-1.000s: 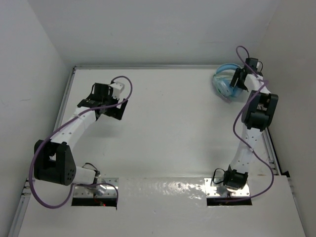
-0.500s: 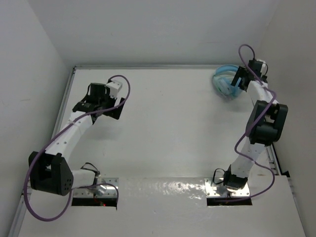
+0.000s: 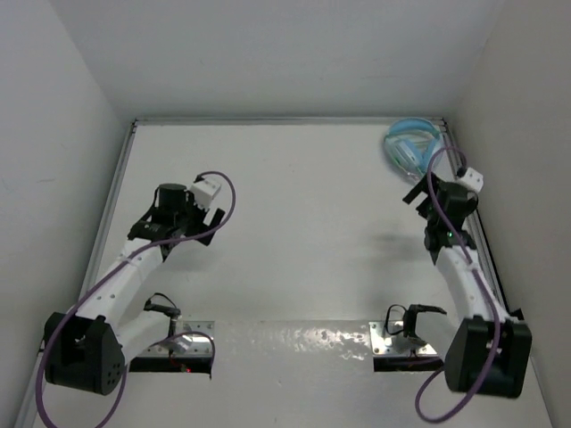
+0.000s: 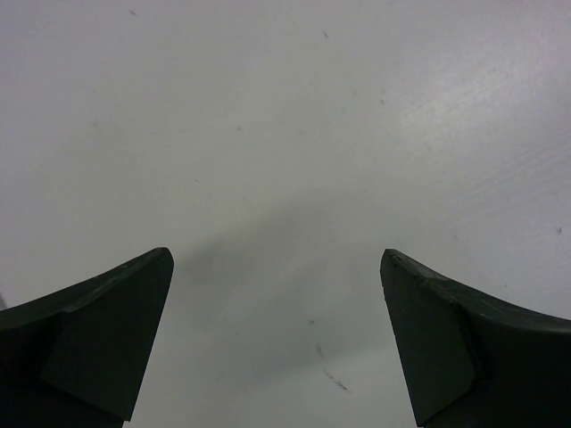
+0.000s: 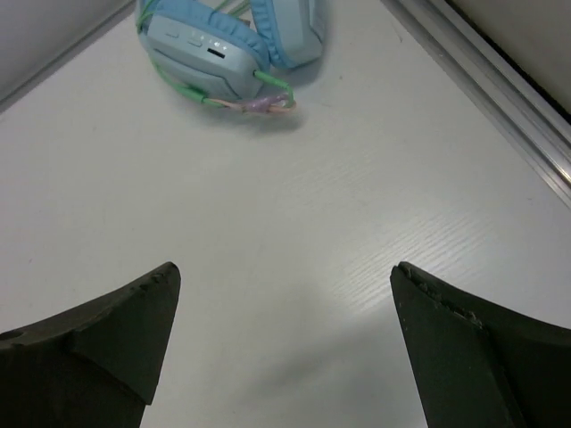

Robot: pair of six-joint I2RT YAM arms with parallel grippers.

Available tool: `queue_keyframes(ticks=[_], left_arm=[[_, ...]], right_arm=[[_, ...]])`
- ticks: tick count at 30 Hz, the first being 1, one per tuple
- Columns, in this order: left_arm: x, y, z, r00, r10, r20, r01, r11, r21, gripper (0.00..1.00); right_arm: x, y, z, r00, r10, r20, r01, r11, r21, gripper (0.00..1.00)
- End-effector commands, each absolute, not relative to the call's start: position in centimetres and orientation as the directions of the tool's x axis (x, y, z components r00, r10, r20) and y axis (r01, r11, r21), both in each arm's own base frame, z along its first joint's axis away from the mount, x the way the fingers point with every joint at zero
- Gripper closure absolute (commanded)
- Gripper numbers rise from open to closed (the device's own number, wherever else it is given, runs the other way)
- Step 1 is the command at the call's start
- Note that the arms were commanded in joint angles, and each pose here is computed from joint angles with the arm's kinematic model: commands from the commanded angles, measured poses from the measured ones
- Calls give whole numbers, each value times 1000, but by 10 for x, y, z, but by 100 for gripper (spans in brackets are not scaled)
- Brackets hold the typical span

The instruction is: Wrap the headphones

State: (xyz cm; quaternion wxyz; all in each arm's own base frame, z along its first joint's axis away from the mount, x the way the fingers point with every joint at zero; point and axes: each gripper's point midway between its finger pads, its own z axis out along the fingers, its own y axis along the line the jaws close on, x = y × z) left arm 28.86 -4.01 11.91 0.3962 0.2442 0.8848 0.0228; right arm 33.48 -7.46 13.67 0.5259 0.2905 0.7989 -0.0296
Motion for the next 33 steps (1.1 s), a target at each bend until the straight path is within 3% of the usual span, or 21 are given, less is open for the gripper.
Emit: queue_keyframes(ticks=[1,5,14,33], left_arm=[[288,-53,116,-469,475,-745,477,846,239,0],[276,-52,99,-467,483,-740,491,838,237,0],[277,-56,93,-461,470,-753,494,841,223,0],[279,-51,95,-467,458,-756,462,856,233,0]], right_arm=[[318,-67,134,-161,476,-864,483,802,352,1],[290,-52,124,-39,509,-860,393,799,455,1],[254,-44,60,-37,611,-791,433,723,538,1],[259,-33,57,-58,636,-769,390,724,569,1]])
